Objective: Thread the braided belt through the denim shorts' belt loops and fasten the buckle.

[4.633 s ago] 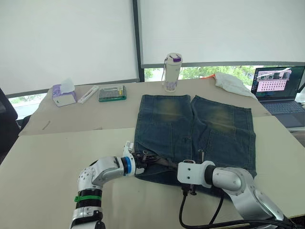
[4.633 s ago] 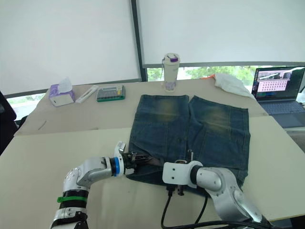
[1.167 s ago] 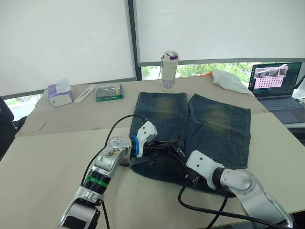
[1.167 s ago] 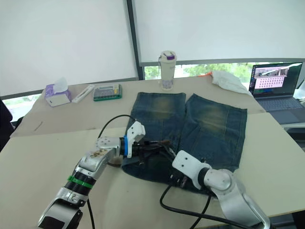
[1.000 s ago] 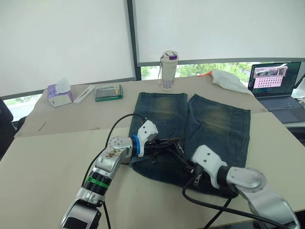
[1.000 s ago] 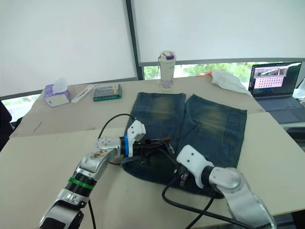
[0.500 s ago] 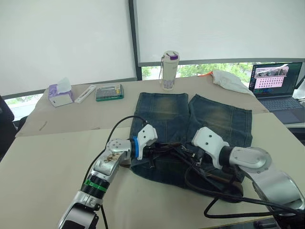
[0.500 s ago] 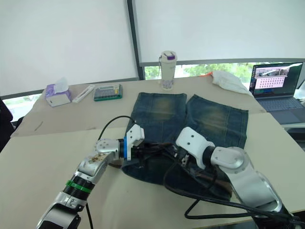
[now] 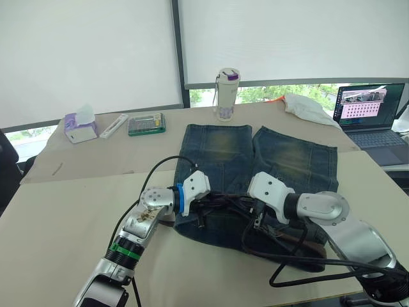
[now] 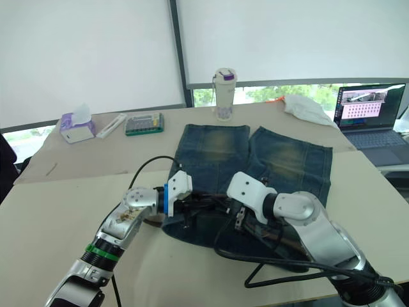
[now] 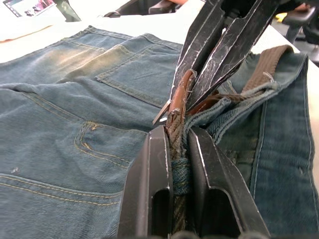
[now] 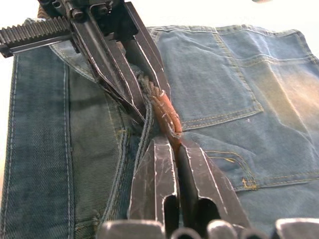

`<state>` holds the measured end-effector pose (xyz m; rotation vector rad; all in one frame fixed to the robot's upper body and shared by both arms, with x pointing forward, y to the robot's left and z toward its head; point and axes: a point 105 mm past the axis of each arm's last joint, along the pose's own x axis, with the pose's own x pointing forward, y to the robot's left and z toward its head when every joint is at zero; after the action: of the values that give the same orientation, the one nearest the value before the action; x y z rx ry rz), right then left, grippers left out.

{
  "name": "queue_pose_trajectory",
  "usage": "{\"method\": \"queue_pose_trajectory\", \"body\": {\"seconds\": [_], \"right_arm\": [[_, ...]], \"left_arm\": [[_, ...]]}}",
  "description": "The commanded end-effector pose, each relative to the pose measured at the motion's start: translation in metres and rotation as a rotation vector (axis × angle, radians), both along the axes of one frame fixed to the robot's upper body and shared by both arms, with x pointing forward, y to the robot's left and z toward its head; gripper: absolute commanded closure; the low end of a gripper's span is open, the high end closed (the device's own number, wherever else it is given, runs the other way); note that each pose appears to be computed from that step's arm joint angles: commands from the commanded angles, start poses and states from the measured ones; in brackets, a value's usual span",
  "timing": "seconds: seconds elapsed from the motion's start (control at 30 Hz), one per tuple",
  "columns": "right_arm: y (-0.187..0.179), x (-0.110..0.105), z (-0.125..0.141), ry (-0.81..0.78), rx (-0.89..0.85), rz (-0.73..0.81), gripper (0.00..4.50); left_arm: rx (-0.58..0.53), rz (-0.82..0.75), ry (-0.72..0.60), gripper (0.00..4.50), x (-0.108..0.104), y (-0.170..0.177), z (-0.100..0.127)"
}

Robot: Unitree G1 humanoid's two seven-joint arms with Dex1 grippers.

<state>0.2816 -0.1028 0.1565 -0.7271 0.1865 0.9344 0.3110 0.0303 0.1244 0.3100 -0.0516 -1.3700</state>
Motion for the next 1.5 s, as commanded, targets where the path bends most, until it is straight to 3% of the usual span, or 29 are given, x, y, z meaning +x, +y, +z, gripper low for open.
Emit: {"method": "queue_pose_trajectory", "body": {"seconds": [0.03,0.2,0.27,0.43,0.67,0.8,0.93,1.13,1.3,1.5], "right_arm": [[0.006,-0.003,0.017,-0.092,-0.006,0.047,4.50],[-0.009,-0.008,0.019,-0.141,-0.078,0.018,4.50],[-0.016,-0.011,0.020,-0.154,-0.093,-0.005,4.50],[-0.032,-0.020,0.028,-0.179,-0.102,-0.062,4.50],[-0.071,-0.029,0.045,-0.214,-0.154,-0.195,4.50],[-0.081,-0.034,0.053,-0.221,-0.177,-0.217,4.50],[-0.064,-0.036,0.051,-0.198,-0.143,-0.146,4.50],[-0.049,-0.034,0.047,-0.186,-0.130,-0.098,4.50],[-0.038,-0.032,0.049,-0.195,-0.111,-0.074,4.50],[-0.033,-0.033,0.046,-0.190,-0.106,-0.067,4.50]], "left_arm": [[-0.031,-0.086,-0.032,3.45,-0.012,-0.007,0.015],[-0.073,0.013,-0.001,1.75,0.003,0.005,0.019],[-0.019,-0.010,0.008,1.17,-0.001,0.011,0.009],[0.069,0.000,0.009,1.17,-0.002,0.024,-0.013],[0.046,0.029,0.000,1.17,0.003,0.027,-0.012],[-0.034,-0.007,-0.002,1.17,0.002,0.016,0.012],[-0.064,-0.073,-0.026,1.17,-0.002,-0.006,0.037],[-0.062,-0.138,-0.056,1.17,-0.009,-0.037,0.052],[-0.023,-0.174,-0.107,1.17,-0.009,-0.042,0.051],[-0.048,-0.169,-0.110,3.02,-0.005,-0.041,0.056]]}}
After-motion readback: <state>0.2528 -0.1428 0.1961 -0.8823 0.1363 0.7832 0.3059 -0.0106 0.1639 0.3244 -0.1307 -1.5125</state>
